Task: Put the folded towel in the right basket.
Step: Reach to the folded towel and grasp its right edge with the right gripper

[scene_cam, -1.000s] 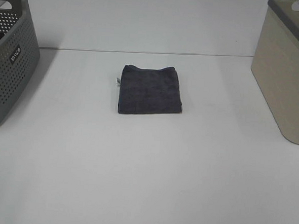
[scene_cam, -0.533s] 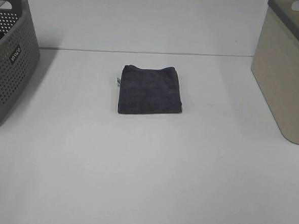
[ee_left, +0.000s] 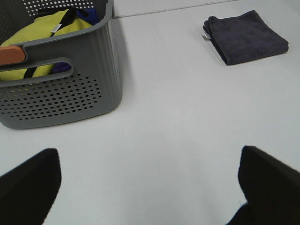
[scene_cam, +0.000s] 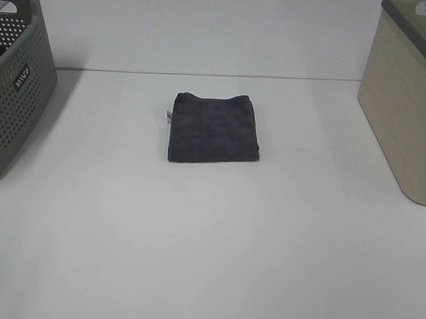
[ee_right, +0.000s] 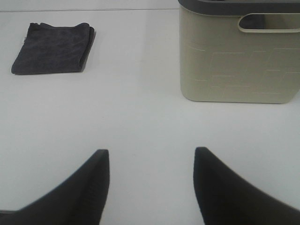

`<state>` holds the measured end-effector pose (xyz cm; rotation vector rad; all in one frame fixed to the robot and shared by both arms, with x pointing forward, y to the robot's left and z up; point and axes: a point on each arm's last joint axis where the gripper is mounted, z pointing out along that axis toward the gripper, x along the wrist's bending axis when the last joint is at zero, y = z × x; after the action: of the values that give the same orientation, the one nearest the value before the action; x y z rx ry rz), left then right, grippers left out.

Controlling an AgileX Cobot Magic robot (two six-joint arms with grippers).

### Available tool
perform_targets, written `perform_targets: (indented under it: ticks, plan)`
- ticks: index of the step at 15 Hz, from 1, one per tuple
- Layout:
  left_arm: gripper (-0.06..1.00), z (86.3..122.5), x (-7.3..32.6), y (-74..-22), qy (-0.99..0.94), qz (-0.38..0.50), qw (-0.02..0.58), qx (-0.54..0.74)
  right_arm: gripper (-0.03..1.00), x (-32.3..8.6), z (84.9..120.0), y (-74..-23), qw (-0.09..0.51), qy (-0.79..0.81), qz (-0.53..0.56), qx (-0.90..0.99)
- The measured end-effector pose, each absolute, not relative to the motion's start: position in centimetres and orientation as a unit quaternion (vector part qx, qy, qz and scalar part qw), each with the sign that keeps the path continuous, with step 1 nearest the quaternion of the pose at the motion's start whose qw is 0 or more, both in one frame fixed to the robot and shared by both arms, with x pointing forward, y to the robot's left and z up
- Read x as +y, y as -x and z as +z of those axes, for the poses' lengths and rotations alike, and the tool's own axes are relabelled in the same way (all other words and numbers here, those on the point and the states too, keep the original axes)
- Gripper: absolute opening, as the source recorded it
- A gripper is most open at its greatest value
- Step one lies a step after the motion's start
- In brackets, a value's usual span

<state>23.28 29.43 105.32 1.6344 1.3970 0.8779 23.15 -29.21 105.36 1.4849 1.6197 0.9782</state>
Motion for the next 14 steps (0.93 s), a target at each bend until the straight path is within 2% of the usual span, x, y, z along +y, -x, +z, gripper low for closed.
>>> perform_targets:
  ticks: [14]
  plan:
    - [0.98, 105.32, 29.43, -23.28, -0.646, 0.347, 0.398, 0.552, 0.53, -29.21, 105.36, -23.15, 0.360, -0.576, 0.379, 0.628]
